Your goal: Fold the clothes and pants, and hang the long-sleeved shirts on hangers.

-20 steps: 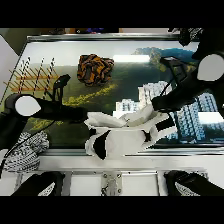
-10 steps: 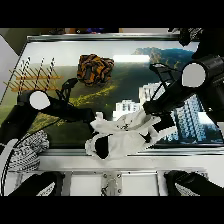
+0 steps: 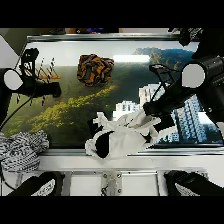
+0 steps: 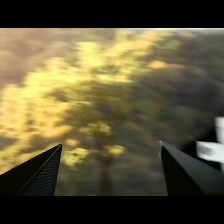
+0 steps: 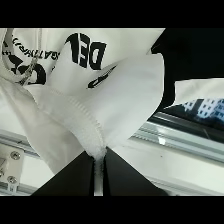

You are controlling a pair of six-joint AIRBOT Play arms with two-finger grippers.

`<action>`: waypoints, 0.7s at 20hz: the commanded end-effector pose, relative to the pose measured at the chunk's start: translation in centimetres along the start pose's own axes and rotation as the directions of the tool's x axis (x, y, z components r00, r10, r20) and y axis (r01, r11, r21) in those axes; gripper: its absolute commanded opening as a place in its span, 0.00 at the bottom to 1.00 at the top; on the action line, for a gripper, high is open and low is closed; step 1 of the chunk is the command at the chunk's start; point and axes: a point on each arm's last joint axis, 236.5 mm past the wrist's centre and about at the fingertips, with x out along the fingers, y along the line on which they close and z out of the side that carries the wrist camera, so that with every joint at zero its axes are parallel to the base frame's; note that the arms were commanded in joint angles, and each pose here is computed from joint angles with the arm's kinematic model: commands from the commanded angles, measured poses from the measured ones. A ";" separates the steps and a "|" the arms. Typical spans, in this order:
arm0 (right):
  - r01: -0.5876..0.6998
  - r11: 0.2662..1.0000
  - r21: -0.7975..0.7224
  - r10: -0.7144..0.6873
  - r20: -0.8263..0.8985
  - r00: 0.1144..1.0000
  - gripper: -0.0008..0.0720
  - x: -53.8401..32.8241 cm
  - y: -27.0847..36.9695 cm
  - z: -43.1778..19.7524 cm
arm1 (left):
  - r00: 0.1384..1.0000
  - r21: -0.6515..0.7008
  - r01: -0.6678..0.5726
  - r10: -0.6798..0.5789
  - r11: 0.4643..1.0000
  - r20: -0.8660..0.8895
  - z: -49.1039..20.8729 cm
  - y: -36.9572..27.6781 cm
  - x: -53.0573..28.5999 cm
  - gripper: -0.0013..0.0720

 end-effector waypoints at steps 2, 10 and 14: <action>0.000 1.000 -0.002 0.000 -0.004 1.000 0.04 0.0 0.0 -0.1 | 0.965 0.067 -0.259 0.261 0.963 -0.023 2.1 7.8 6.5 0.91; -0.001 1.000 -0.001 0.001 0.003 1.000 0.04 0.0 0.0 0.1 | 0.915 0.305 -0.363 0.399 0.881 -0.062 1.2 11.5 20.0 0.91; 0.000 1.000 0.000 0.000 -0.005 1.000 0.04 0.3 0.0 0.2 | 0.899 0.295 -0.378 0.424 0.877 -0.109 1.2 13.5 23.1 0.91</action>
